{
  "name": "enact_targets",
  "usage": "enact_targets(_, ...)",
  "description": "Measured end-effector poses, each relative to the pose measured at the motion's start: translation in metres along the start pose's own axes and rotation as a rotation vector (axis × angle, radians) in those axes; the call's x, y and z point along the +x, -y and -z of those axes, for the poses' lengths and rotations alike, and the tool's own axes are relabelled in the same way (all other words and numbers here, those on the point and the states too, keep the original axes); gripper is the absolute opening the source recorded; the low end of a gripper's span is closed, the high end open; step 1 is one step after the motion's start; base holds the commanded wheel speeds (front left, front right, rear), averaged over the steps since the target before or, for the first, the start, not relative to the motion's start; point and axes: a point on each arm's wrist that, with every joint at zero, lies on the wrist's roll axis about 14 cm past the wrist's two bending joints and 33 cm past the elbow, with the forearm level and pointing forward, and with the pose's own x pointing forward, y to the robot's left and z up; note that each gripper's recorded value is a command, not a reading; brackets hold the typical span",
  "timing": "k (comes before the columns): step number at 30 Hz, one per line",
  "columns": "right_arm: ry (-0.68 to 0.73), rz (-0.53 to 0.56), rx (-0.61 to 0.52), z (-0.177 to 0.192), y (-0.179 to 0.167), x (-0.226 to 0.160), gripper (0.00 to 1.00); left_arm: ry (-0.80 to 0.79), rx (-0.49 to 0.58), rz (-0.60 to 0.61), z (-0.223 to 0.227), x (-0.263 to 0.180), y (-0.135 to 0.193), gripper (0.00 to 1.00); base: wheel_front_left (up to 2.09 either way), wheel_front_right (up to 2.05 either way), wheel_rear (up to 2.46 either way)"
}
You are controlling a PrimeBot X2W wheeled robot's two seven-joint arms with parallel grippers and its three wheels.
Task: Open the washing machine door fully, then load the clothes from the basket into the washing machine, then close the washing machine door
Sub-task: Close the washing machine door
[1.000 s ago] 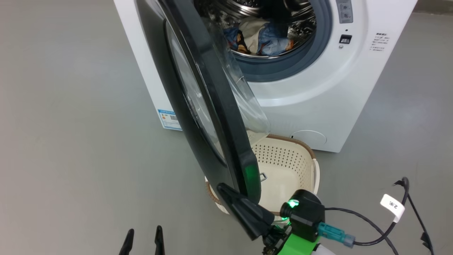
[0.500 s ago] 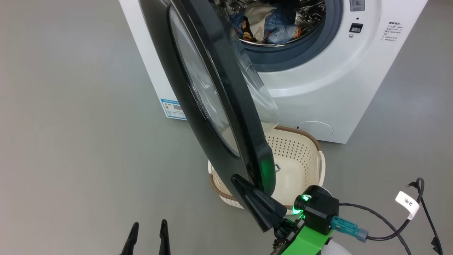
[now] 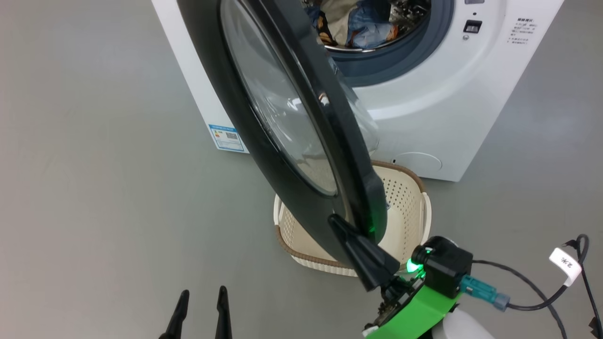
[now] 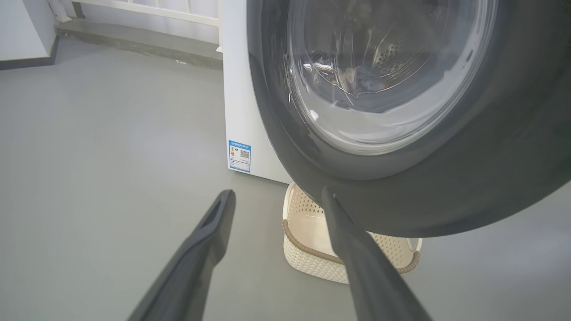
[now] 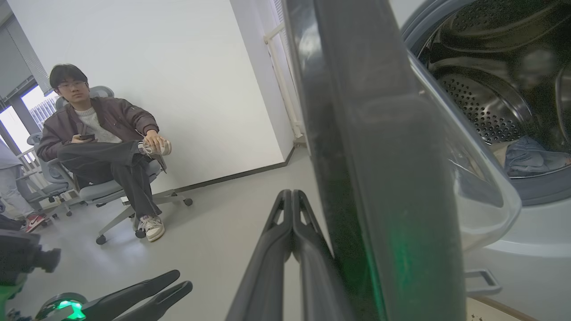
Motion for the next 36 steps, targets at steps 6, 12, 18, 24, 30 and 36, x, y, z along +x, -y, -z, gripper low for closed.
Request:
enact_targets(6, 0.026, 0.028, -0.016, -0.008, 0.019, 0.006, 0.00, -0.019, 0.000, 0.005, 0.005, 0.005, 0.006, 1.00, 0.00, 0.00, 0.00)
enact_targets(12, 0.061, 0.064, -0.040, -0.020, 0.047, 0.012, 0.00, -0.026, 0.003, 0.020, 0.006, 0.017, 0.016, 1.00, 0.00, 0.00, 0.00)
enact_targets(18, 0.098, 0.096, -0.072, -0.033, 0.076, 0.018, 0.00, -0.054, 0.014, 0.020, 0.015, 0.027, 0.022, 1.00, 0.00, 0.00, 0.00)
enact_targets(24, 0.125, 0.129, -0.104, -0.043, 0.109, 0.023, 0.00, -0.072, 0.017, 0.042, 0.021, 0.039, 0.034, 1.00, 0.00, 0.00, 0.00)
enact_targets(30, 0.144, 0.147, -0.131, -0.048, 0.137, 0.033, 0.00, -0.079, 0.016, 0.080, 0.025, 0.050, 0.053, 1.00, 0.00, 0.00, 0.00)
enact_targets(36, 0.154, 0.146, -0.154, -0.047, 0.158, 0.047, 0.00, -0.073, 0.010, 0.091, 0.024, 0.057, 0.064, 1.00, 0.00, 0.00, 0.00)
